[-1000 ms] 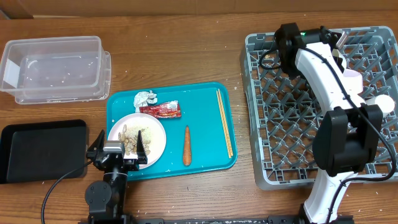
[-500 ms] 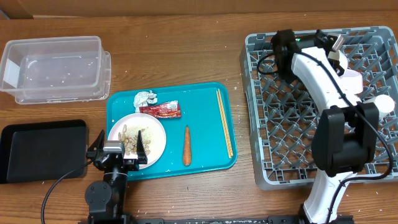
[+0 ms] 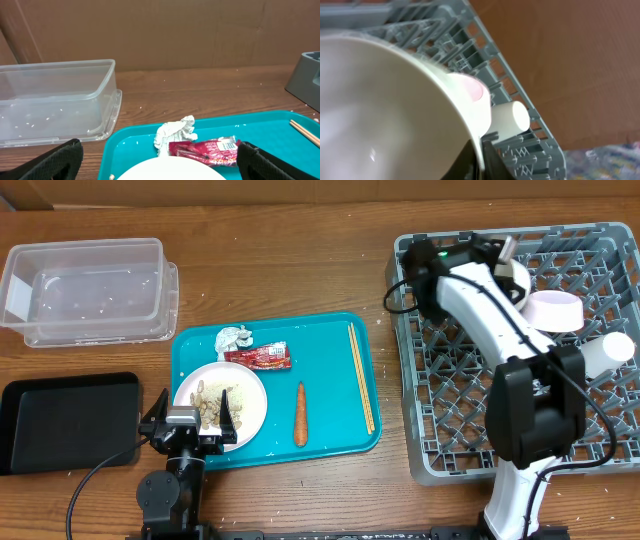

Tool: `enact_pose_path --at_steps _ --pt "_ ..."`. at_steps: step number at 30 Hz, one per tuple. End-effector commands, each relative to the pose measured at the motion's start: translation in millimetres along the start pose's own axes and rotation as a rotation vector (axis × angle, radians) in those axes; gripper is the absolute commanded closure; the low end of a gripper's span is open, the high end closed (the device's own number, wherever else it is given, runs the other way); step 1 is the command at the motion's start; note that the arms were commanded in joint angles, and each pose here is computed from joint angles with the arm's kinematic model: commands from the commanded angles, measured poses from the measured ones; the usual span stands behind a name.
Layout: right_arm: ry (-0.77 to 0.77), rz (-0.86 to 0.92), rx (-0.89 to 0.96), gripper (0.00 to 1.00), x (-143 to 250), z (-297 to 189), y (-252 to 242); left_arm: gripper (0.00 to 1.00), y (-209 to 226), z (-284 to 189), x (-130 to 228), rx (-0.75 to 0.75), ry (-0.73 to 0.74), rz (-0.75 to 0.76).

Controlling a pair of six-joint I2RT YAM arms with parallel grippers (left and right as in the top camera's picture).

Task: Sort waste into correct bins and load items into the dishwasher
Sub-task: 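Carry the large bowl into the dish rack and lower it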

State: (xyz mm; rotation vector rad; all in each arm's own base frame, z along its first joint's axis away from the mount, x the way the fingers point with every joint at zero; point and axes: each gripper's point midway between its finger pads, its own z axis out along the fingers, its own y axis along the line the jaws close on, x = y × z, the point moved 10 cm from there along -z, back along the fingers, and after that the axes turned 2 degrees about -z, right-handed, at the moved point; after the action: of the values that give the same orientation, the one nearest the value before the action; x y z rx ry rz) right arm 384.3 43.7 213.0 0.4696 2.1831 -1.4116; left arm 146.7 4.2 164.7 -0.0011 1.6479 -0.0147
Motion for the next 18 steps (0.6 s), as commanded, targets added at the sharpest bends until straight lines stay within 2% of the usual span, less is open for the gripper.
enact_pose_path --at_steps 1,4,6,13,18 --pt "0.031 -0.045 -0.044 0.91 8.1 -7.9 8.1 0.0 -0.9 -0.3 0.5 0.005 -0.005 0.02" --pt "0.03 -0.054 -0.044 0.91 8.6 -9.7 7.2 0.0 -0.9 -0.3 0.5 0.005 -0.005 0.02" --pt "0.048 -0.034 -0.07 0.96 4.8 -13.0 1.6 0.0 -0.9 -0.3 0.5 0.005 -0.005 0.02" --pt "0.131 0.065 -0.243 0.96 -19.6 -33.0 -24.9 0.0 -0.9 -0.3 0.5 0.005 -0.005 0.02" --pt "0.218 0.095 -0.368 0.96 -19.3 -43.1 -37.1 0.0 -0.9 -0.3 0.5 0.005 -0.005 0.02"
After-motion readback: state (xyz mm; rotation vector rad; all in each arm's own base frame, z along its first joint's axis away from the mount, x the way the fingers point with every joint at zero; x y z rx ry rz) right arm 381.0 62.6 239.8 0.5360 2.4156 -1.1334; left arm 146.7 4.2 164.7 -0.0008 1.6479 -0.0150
